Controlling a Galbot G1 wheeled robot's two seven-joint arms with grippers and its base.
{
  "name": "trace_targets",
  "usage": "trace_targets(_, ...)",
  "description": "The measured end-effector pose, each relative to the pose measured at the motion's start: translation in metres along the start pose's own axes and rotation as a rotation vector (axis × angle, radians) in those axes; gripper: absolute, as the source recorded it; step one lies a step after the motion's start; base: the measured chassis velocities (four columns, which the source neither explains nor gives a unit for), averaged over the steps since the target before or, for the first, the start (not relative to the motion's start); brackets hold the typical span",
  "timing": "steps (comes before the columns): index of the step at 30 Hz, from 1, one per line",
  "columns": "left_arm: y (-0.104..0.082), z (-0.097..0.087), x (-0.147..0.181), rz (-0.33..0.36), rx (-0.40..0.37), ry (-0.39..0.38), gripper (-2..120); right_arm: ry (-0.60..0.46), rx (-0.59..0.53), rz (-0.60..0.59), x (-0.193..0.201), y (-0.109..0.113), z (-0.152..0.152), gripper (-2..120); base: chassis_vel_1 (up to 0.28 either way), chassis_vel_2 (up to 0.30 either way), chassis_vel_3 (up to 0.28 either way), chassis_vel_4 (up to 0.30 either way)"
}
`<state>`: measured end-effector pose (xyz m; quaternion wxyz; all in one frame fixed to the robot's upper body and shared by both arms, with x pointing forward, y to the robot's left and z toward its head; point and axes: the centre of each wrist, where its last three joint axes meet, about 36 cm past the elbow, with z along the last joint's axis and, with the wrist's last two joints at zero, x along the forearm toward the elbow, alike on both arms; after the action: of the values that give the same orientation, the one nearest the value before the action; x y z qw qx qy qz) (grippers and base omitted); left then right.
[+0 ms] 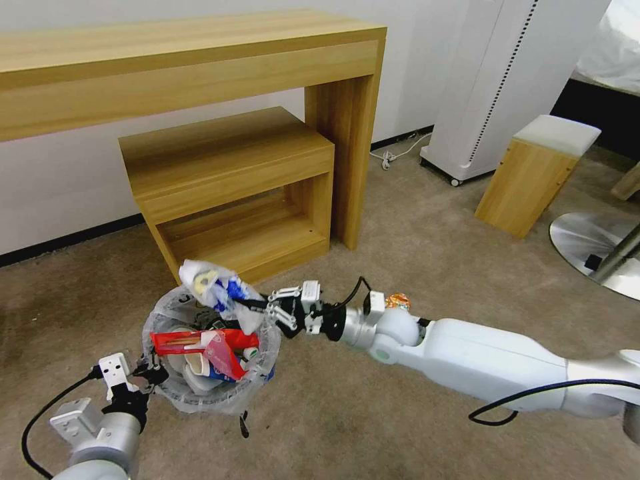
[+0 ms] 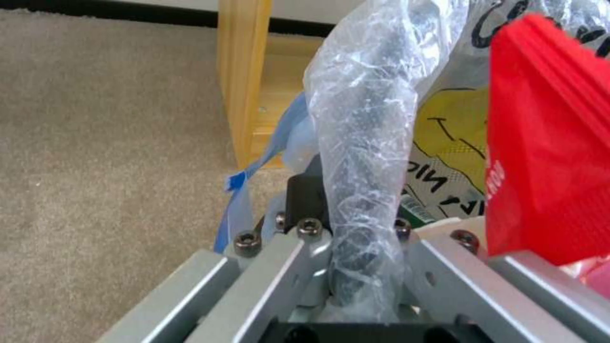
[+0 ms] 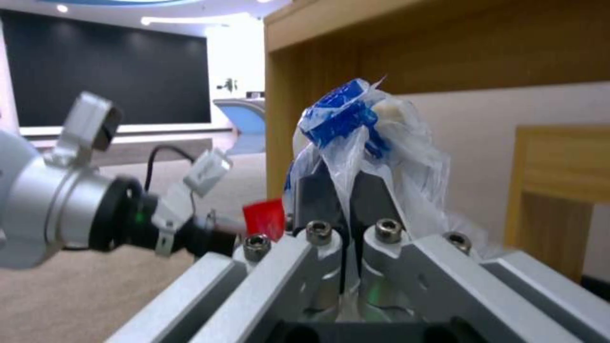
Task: Pick up the trash bin and place the garbage on the floor into it.
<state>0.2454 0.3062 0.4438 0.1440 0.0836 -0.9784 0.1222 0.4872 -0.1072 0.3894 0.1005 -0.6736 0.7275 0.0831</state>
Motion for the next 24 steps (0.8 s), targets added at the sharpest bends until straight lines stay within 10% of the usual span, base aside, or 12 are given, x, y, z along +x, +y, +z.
trace_targets(18,-0.003,-0.004,0.004,0.013,0.005,-0.005,2,0.066,0.018,0.013,-0.015,-0.009,0.039,0,0.000,0.000,0.000,0.000)
trace_targets(24,-0.005,-0.005,0.007,0.017,0.005,-0.008,2,0.085,0.030,0.019,-0.008,-0.009,0.044,20,0.000,0.000,0.000,0.000)
